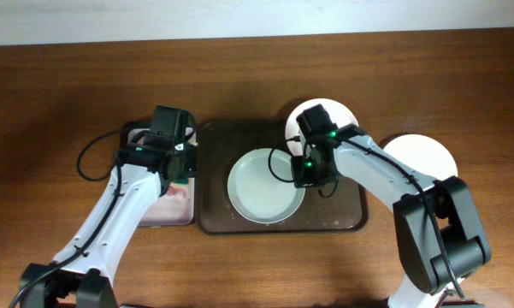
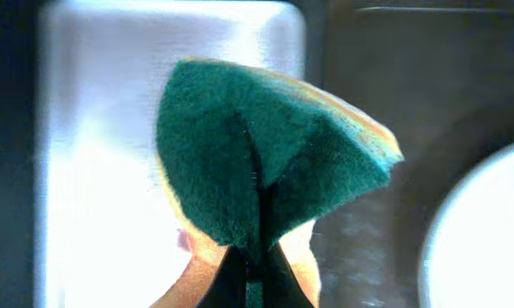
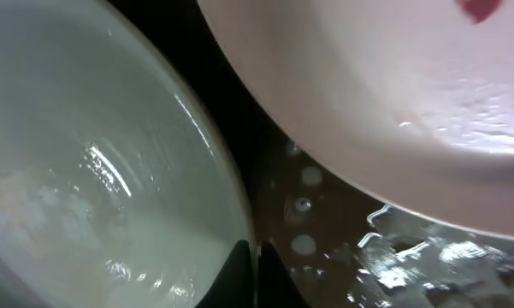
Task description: Clean dirty plates on tray and stack at the side
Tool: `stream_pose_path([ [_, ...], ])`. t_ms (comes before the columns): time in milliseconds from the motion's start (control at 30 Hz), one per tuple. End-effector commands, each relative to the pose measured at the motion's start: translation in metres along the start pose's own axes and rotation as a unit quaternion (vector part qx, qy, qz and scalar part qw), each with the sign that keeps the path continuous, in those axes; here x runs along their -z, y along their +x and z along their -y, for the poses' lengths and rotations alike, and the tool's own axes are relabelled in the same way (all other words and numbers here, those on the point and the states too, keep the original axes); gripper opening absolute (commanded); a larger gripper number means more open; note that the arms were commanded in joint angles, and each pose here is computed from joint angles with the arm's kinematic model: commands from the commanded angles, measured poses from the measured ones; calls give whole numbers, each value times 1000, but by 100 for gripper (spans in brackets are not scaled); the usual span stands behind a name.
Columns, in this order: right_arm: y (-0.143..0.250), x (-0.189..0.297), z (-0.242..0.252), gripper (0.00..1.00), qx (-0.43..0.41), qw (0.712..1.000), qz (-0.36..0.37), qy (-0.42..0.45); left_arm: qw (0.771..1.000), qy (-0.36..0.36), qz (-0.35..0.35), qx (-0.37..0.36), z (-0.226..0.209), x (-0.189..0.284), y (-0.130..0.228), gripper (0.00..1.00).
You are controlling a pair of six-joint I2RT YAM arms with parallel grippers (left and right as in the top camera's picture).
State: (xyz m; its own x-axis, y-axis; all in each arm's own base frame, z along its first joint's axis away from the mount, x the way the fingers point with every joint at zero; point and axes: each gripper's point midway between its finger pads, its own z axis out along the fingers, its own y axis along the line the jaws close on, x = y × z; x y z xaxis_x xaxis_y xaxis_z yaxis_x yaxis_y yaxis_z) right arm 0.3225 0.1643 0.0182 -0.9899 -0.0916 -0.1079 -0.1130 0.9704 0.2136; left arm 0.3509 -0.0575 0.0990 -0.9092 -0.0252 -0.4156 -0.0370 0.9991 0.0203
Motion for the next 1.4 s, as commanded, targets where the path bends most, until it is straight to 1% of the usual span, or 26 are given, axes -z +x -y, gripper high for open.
stream_pose_path([
  [0, 10, -12, -1, 4, -28, 1000, -8, -10, 987, 162, -15, 11, 50, 14, 2, 0],
  [100, 10, -16, 0, 4, -39, 999, -1, -13, 980, 198, -19, 3, 67, 19, 4, 0],
  [367, 7, -16, -1, 4, -38, 999, 4, -15, 975, 211, -51, 43, 100, 11, 21, 0],
  [467, 7, -16, -1, 4, -38, 999, 4, -15, 971, 223, -68, 48, 126, 4, 35, 0],
  [567, 7, -16, -1, 4, -38, 999, 4, -15, 970, 219, -91, 58, 141, -4, 50, 0],
  [733, 8, -16, -1, 4, -38, 999, 2, -14, 968, 190, -136, 94, 153, -23, 73, 0],
  [867, 8, -16, -1, 4, -38, 999, 2, -14, 965, 169, -168, 114, 152, -32, 89, 0],
  [933, 8, -16, -1, 4, -38, 999, 2, -14, 967, 152, -168, 113, 147, -37, 91, 0],
  [1033, 8, -16, -1, 4, -38, 999, 2, -14, 980, 91, -135, 110, 125, -46, 84, 0],
  [1100, 8, -16, -1, 4, -38, 999, 2, -14, 985, 63, -115, 109, 115, -49, 79, 0],
  [1300, 12, -16, 1, 4, -40, 999, -6, -11, 992, -5, -67, 105, 90, -53, 65, 0],
  [1367, 13, -16, 1, 4, -41, 999, -9, -10, 993, -15, -53, 105, 86, -53, 60, 0],
])
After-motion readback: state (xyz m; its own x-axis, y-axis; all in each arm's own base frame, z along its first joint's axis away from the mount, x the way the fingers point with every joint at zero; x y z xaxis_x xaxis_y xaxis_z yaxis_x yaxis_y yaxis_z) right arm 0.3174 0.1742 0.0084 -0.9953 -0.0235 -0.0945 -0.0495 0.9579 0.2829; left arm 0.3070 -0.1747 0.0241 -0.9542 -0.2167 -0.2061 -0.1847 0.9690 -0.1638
